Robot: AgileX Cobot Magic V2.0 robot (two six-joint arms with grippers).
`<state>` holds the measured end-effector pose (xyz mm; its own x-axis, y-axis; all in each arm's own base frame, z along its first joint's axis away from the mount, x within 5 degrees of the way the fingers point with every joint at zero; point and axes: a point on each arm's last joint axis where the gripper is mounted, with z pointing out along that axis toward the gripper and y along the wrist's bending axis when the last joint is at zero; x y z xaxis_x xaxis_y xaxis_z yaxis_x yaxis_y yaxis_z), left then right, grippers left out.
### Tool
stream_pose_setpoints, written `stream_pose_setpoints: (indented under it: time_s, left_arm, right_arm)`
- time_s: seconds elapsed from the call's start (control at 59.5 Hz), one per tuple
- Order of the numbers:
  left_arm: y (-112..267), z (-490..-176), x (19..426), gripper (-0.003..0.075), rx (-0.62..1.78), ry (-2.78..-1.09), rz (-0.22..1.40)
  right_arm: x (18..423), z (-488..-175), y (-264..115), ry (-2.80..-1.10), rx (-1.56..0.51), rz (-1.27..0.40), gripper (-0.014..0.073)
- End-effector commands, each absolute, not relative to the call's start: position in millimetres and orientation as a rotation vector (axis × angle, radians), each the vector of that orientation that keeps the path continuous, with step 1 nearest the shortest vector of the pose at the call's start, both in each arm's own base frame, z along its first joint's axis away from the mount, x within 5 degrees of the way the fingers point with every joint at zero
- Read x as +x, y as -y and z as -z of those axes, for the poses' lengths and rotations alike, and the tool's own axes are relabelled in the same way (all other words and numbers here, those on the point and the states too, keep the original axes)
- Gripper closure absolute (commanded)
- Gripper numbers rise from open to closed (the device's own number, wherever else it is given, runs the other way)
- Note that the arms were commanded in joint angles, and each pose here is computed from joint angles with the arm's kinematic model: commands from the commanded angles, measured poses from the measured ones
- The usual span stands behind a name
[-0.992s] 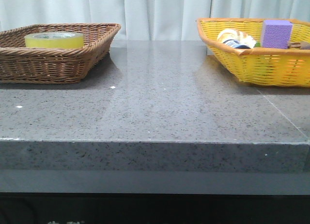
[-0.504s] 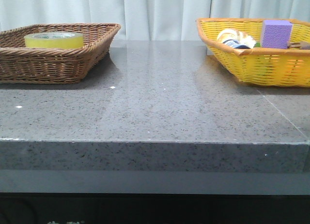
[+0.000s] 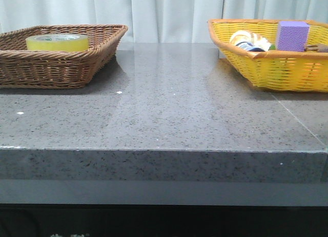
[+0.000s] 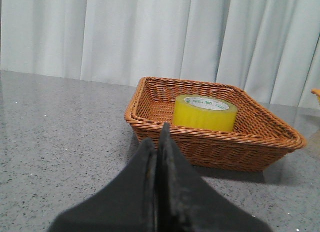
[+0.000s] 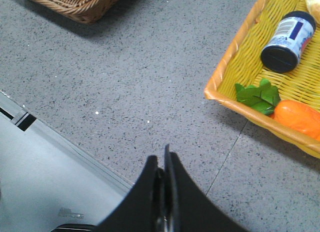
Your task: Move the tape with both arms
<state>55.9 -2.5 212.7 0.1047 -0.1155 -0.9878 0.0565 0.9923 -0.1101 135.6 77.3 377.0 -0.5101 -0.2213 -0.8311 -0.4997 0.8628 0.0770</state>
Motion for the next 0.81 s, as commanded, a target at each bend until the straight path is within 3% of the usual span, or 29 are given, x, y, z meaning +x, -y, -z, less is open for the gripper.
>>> stream_pose_setpoints:
  time_s: [0.0,0.42,0.588,0.79]
  left_arm:
    - [2,-208,55,0.0740,-0.065,-1.397,0.144]
    - [2,-208,55,0.0740,-0.065,-1.397,0.144]
    - [2,-208,55,0.0740,-0.065,-1.397,0.144]
    - [2,-208,55,0.0740,-0.065,-1.397,0.144]
  right_arm:
    - [138,-390,-77,-2.036,-0.490,-0.393,0.0664]
    - [133,-389,-69,-2.010,-0.477,-0.349,0.0664]
    - [115,-386,-39,-1.848,-0.295,-0.259,0.0664]
    - [86,-353,-14,-1.630,-0.109,-0.145,0.0664]
